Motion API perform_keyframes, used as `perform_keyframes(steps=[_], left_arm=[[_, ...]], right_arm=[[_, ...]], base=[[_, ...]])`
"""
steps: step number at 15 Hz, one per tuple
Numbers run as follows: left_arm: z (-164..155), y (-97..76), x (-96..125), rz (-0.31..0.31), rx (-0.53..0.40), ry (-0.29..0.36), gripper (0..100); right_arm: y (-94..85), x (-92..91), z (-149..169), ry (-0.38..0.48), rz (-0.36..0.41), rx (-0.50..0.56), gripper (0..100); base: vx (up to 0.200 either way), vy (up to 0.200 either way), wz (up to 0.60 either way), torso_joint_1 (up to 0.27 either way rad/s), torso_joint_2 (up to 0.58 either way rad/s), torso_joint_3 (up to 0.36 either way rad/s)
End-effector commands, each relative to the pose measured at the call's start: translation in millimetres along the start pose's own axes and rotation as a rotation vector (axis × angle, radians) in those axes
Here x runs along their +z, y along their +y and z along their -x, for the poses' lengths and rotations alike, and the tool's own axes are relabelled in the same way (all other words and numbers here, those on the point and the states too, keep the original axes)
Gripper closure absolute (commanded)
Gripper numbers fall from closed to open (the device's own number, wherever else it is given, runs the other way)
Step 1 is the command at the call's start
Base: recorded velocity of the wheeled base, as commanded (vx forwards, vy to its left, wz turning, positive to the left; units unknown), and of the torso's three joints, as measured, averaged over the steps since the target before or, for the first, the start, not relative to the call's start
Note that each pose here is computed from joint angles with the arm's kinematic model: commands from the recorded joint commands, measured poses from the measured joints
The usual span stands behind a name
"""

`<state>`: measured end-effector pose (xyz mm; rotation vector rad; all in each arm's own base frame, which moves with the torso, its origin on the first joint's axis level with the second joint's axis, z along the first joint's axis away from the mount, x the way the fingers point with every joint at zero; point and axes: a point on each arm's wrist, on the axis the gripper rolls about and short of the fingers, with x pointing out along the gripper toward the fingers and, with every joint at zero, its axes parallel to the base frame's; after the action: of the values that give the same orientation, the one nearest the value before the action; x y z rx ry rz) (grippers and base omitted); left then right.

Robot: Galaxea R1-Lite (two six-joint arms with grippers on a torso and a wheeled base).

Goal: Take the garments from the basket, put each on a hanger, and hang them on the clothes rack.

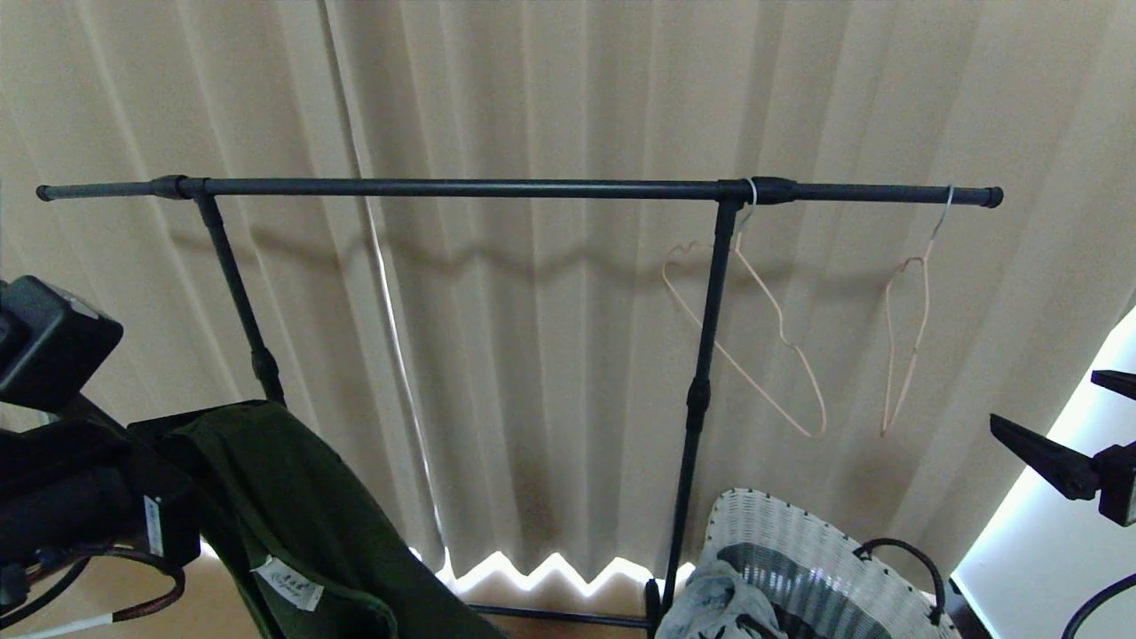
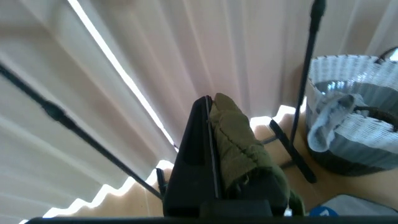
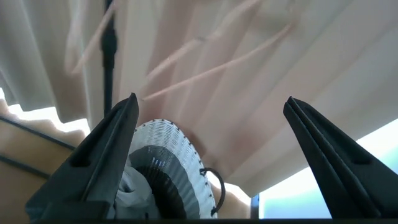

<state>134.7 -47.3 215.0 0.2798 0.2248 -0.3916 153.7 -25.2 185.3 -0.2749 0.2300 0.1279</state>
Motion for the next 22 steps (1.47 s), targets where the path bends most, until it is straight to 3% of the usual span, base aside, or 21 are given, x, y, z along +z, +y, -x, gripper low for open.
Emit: perform_keyframes(steps=[1, 6, 9, 16, 22], left_arm=[[-1, 0.0, -1, 0.008, 0.000, 0.003, 100], [3, -1.4, -5, 0.014, -0.001, 0.002, 100], [8, -2.7, -9, 0.014, 0.010, -0.054, 100], [6, -2.4, -7, 0.011, 0.011, -0.065, 100], [1, -2.5, -7, 0.007, 0.006, -0.049, 100]], right_arm=[[-2.8, 4.4, -4, -0.007, -0.009, 0.001, 0], [-13.6, 17.6, -24, -0.007, -0.049, -0.001, 0], [-20.5, 27.7, -42, -0.005, -0.149, 0.003, 0], [-29.5, 27.3, -87, 0.121, -0.157, -0.119, 0], [-12.8, 42.1, -104, 0.198, -0.131, -0.104, 0]], base=[[0.000, 0.000, 0.00, 0.000, 0.00, 0.000], [0.120, 0.000, 0.00, -0.004, 0.00, 0.002], [0.000, 0.000, 0.00, 0.000, 0.00, 0.000], [0.000, 0.000, 0.00, 0.000, 0.00, 0.000], [0.000, 0.000, 0.00, 0.000, 0.00, 0.000]])
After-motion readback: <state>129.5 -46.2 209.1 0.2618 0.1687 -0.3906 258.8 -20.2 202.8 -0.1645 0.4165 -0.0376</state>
